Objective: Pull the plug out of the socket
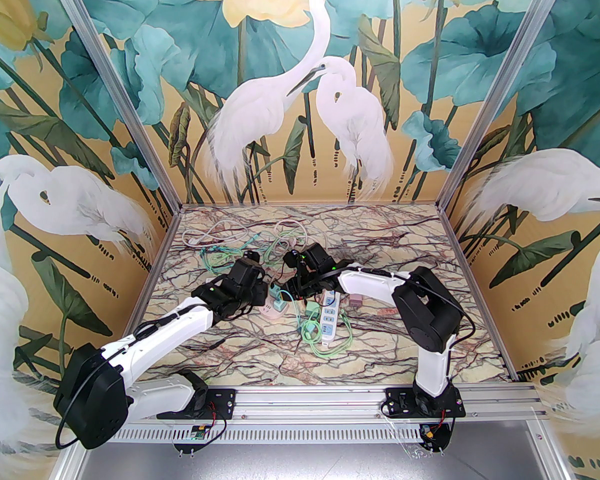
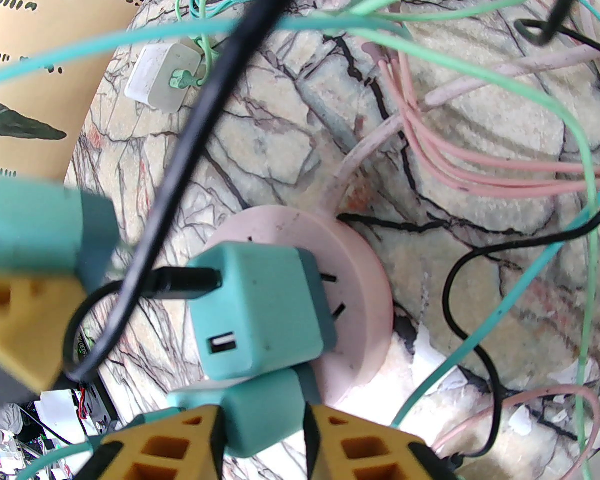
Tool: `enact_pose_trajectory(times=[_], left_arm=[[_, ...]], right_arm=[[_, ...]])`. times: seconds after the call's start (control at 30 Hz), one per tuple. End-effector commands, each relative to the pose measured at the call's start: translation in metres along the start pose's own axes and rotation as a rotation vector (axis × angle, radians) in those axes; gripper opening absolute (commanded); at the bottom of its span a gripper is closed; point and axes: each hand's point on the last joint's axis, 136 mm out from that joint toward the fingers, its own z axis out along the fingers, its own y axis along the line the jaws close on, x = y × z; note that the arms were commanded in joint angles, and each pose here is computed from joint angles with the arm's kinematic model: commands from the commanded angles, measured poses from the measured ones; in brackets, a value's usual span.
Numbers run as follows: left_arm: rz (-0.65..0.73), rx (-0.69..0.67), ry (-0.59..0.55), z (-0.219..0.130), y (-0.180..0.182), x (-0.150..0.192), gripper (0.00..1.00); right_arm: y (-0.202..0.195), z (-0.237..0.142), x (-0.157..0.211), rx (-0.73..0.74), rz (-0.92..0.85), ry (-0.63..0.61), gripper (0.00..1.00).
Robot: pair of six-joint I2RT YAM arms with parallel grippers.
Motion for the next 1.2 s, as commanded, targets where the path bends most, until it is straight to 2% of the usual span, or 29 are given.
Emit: enact_pose_trajectory(times=[0.0, 0.2, 0.27, 0.47, 0.6, 0.67, 0.73, 0.8, 0.87, 1.03, 1.17], left_arm=[[-0.089, -0.159, -0.022, -0.006, 0.04, 0.0, 0.0], [-0.24, -0.287, -0.03, -0.008, 0.089, 0.007, 0.0], [-0.311, -0.292, -0.035, -0.009, 0.101, 0.01, 0.0], [-0.529, -0.205, -0.074, -0.011, 0.124, 0.016, 0.0], [-0.61, -0.172, -0.078, -0.008, 0.134, 0.017, 0.0], [-0.635, -0.185, -0.06, -0.004, 0.14, 0.019, 0.0], [-0.672, -0.167, -0.032, 0.003, 0.143, 0.02, 0.0], [-0.718, -0.123, 0.001, 0.012, 0.143, 0.022, 0.0], [-0.743, -0.093, 0.028, 0.018, 0.141, 0.022, 0.01], [-0.756, -0.05, 0.05, 0.02, 0.134, 0.021, 0.17], [-0.77, -0.019, 0.057, 0.018, 0.128, 0.024, 0.54]], right_arm=[[-0.039, 0.001, 0.027, 0.168, 0.055, 0.064, 0.39], [-0.006, -0.024, -0.005, 0.105, -0.011, -0.053, 0.48], [0.003, -0.035, -0.014, 0.095, -0.034, -0.1, 0.56], [0.011, -0.062, -0.022, 0.103, -0.072, -0.207, 0.73], [0.008, -0.076, -0.023, 0.105, -0.068, -0.262, 0.79], [0.008, -0.083, -0.025, 0.11, -0.071, -0.291, 0.87], [0.006, -0.088, -0.025, 0.116, -0.07, -0.309, 0.89], [0.004, -0.091, -0.024, 0.116, -0.066, -0.319, 0.99], [0.003, -0.091, -0.022, 0.117, -0.061, -0.322, 0.99], [0.0, -0.093, -0.021, 0.123, -0.052, -0.325, 0.99], [0.0, -0.093, -0.021, 0.12, -0.049, -0.325, 0.99]])
